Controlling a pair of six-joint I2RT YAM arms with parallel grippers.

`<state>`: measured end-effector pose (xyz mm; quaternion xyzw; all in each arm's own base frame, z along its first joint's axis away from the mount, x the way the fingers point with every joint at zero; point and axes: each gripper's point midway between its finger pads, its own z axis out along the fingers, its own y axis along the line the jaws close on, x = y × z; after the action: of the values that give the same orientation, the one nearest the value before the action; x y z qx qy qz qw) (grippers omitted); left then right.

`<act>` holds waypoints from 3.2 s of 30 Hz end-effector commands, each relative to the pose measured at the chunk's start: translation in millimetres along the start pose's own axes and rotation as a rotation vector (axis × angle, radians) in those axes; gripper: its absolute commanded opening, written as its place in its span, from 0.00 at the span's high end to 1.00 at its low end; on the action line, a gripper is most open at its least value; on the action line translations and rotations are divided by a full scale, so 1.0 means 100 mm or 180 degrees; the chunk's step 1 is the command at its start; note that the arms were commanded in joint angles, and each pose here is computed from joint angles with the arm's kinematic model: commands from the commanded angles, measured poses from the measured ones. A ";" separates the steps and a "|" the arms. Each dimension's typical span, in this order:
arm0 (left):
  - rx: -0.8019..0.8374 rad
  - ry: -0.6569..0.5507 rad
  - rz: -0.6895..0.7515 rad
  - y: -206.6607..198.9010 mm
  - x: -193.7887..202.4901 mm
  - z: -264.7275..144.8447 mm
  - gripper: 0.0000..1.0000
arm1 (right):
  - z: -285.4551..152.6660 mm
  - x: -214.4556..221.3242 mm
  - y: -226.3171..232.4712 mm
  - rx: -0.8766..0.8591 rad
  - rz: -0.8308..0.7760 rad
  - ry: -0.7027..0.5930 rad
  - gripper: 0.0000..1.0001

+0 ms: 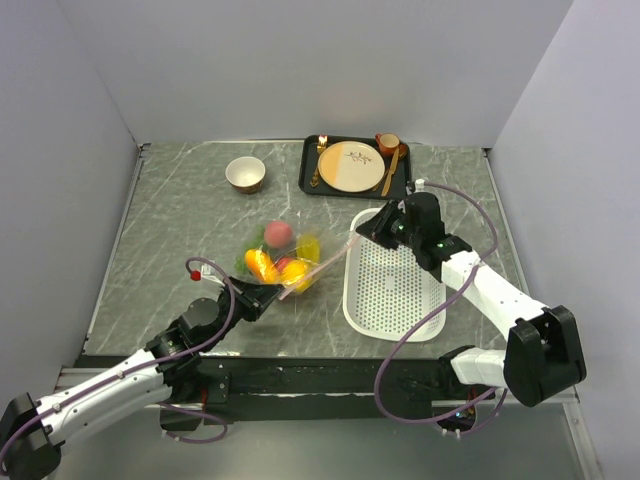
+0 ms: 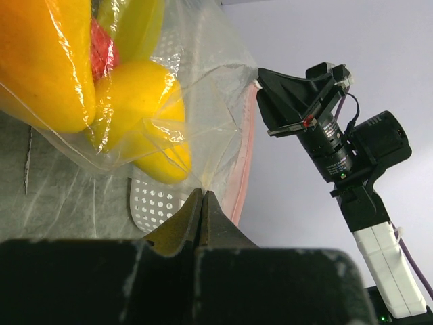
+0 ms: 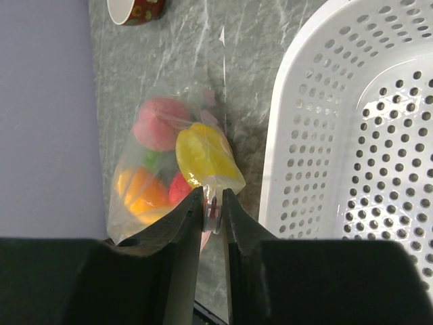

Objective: Place the food in the zip-top bag and seal the zipper
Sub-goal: Zip the zipper food storage bag at the center of the board, then place the zipper food storage bag at the center of the board.

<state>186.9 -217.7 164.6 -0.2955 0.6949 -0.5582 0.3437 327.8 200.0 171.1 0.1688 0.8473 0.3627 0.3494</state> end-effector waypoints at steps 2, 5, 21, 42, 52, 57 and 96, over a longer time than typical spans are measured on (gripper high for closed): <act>0.0157 -0.0003 -0.0033 -0.14 -0.01 -0.01 0.99 | -0.04 -0.17 0.16 -0.0145 -0.0061 -0.0160 0.83; 0.0138 -0.0005 -0.0034 -0.12 -0.01 -0.01 0.99 | -0.04 -0.18 0.16 -0.0119 -0.0060 -0.0170 0.84; 0.0152 -0.0011 -0.0057 -0.09 -0.01 -0.03 0.99 | -0.10 -0.12 0.19 -0.0220 -0.0014 -0.0136 0.67; 0.0172 0.0007 -0.0101 -0.07 0.01 -0.01 0.99 | -0.12 -0.03 0.16 -0.0208 -0.0026 -0.0008 0.73; 0.0182 0.0006 -0.0084 -0.09 0.00 -0.01 0.99 | -0.12 0.02 0.11 -0.0174 -0.0010 0.0026 0.71; 0.0173 0.0012 -0.0081 -0.08 0.01 -0.01 0.99 | -0.12 0.01 0.11 -0.0170 -0.0023 0.0029 0.79; 0.0057 -0.0005 -0.0134 0.06 -0.01 -0.08 0.99 | 0.13 -0.15 0.12 -0.0190 -0.0132 0.0014 0.86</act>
<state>180.6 -209.9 159.8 -0.3048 0.6872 -0.5665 0.3375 322.8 212.4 154.9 0.1440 0.8616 0.3753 0.3098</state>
